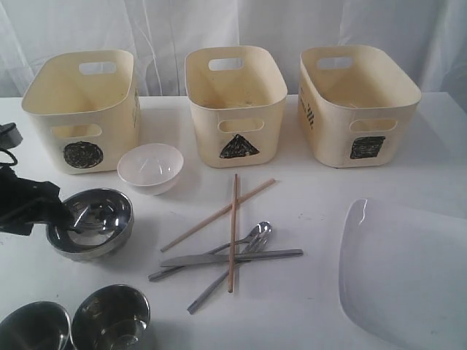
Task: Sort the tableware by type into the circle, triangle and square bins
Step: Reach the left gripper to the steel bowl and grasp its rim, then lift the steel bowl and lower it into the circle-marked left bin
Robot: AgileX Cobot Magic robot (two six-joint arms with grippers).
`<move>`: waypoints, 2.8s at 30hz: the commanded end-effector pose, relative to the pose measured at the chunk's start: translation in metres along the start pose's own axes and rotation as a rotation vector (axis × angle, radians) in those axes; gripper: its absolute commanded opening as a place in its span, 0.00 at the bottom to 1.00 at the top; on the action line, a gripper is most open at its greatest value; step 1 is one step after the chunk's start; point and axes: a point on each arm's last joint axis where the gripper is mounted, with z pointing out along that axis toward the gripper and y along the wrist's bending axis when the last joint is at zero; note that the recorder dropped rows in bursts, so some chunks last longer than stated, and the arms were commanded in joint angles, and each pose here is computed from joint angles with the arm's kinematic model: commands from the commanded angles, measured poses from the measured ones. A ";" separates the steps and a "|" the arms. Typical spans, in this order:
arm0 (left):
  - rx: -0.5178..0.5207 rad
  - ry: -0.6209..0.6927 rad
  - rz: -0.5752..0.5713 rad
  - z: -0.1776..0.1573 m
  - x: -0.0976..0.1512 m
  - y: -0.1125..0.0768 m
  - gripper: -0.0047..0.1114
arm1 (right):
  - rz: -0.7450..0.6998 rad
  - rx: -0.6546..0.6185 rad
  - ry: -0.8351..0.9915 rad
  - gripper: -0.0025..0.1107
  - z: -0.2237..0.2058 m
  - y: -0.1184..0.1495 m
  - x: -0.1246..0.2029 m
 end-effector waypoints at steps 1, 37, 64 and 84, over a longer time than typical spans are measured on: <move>0.003 0.007 0.054 0.020 0.000 0.007 0.68 | -0.004 0.002 -0.005 0.02 0.000 0.000 0.001; -0.236 -0.924 -0.023 -0.145 -0.054 -0.030 0.04 | -0.004 0.002 -0.005 0.02 0.000 0.000 0.001; -0.421 -0.937 0.366 -0.003 -0.181 0.009 0.34 | -0.004 0.002 -0.005 0.02 0.000 0.000 0.001; -0.292 -0.341 0.146 -0.111 -0.102 -0.049 0.55 | -0.002 0.002 -0.005 0.02 0.000 0.000 0.001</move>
